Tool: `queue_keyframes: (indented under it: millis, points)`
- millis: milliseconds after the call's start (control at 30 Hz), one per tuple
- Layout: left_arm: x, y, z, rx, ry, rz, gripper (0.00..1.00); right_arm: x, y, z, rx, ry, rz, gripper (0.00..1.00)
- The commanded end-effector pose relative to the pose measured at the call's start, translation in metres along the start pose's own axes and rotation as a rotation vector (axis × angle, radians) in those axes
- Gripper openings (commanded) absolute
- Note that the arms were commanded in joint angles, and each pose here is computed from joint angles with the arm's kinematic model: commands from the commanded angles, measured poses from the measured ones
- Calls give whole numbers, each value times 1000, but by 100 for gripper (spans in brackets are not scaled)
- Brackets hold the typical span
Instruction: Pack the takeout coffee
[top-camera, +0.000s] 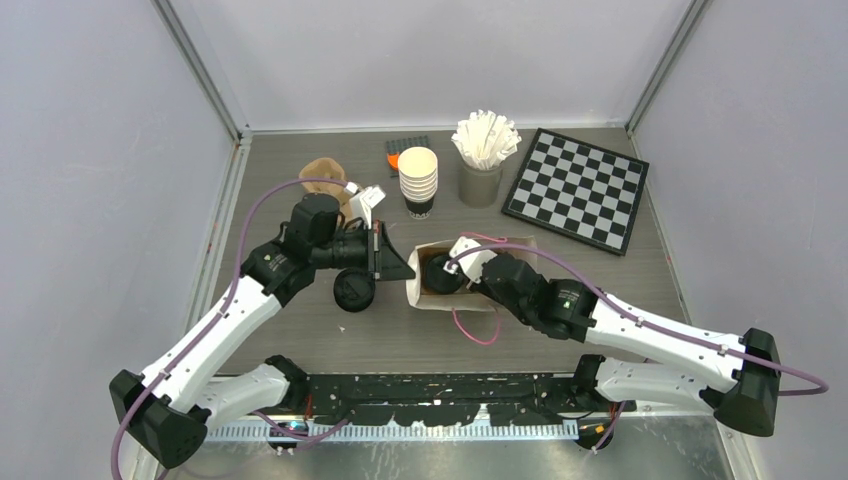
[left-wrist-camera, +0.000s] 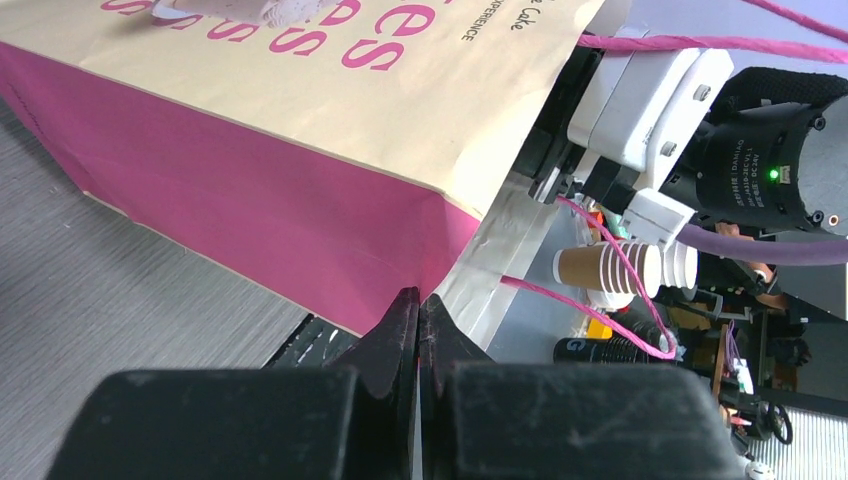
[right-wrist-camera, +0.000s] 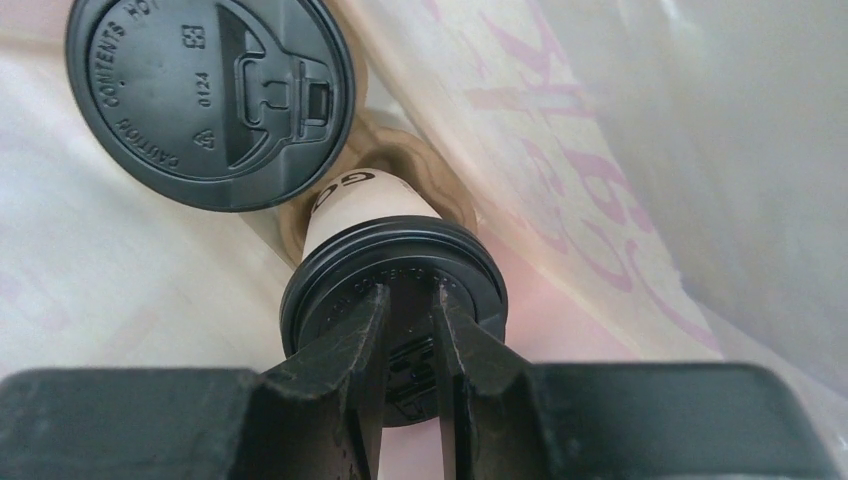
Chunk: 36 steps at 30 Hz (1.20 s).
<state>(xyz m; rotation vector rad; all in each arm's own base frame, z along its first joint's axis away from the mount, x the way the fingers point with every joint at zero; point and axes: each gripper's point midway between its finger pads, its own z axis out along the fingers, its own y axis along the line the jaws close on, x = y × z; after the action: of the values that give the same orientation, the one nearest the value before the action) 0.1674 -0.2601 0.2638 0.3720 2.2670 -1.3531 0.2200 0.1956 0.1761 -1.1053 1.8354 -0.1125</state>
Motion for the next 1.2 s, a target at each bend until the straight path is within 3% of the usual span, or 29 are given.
queue_keyframes:
  millis: [0,1167]
  points:
    - [-2,-12,-5,51,-23,26,0,-3,-9,5,58,-18,47,28]
    - [3,-12,-8,59,-22,15,0,-28,-7,36,64,-93,197,28]
